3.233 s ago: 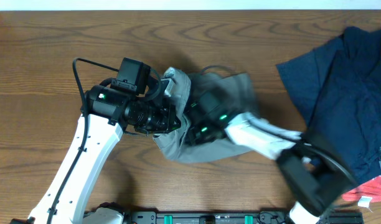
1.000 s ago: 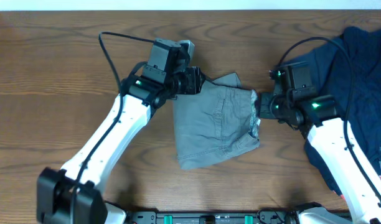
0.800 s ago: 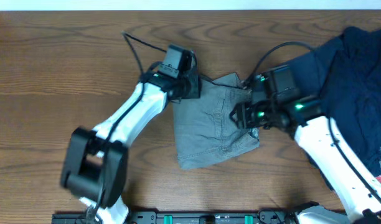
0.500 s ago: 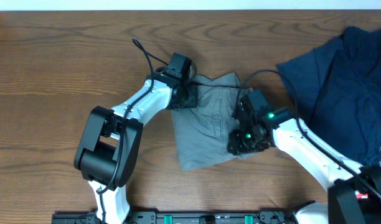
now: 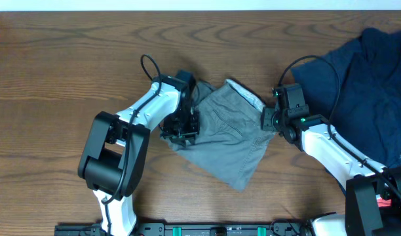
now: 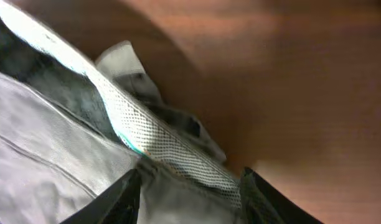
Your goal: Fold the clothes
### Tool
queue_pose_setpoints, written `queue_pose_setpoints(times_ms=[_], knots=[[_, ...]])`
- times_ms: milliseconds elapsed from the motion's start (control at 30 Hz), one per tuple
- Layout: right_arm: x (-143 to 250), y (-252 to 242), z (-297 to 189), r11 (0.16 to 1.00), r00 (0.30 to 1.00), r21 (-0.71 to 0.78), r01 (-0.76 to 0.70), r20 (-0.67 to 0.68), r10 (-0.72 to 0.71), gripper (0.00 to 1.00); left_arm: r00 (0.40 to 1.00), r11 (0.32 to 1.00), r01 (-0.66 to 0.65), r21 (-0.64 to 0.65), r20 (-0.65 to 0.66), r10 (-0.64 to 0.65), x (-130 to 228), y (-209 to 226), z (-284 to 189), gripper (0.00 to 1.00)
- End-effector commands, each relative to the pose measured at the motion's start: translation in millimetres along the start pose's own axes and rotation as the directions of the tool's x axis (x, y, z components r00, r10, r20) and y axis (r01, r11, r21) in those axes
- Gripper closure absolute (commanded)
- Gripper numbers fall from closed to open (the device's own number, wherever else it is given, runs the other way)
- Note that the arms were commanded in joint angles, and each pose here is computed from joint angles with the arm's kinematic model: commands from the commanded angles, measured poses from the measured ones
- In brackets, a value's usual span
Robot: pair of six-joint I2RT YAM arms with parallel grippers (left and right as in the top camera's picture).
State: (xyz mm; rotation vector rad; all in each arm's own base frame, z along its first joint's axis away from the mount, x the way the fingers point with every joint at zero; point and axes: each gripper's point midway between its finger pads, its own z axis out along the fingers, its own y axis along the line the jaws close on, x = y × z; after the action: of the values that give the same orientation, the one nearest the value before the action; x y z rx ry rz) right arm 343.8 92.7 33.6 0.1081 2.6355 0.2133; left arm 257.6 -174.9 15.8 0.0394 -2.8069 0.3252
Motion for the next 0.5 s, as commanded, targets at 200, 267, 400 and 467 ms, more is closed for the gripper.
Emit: queue_pose_setpoints(times_ms=[200,267,400,467], knots=[[8,8,2,0.998,0.999,-0.050,0.034,-0.037,-0.036,0.40,0.904,0.992,-0.123,-0.032,0.410,0.125,-23,-6,-99,0.01],[10,7,2,0.998,0.998,-0.048,0.033,-0.047,-0.036,0.38,0.840,0.975,-0.209,-0.077,0.496,0.219,-35,-11,-117,0.02],[13,11,1,0.997,0.998,-0.070,0.032,-0.058,-0.036,0.35,0.750,0.926,-0.347,-0.147,0.550,0.368,-54,-21,-125,0.02],[14,11,1,0.997,0.997,-0.069,0.032,-0.061,-0.036,0.34,0.734,0.914,-0.373,-0.160,0.552,0.396,-63,-24,-120,0.02]])
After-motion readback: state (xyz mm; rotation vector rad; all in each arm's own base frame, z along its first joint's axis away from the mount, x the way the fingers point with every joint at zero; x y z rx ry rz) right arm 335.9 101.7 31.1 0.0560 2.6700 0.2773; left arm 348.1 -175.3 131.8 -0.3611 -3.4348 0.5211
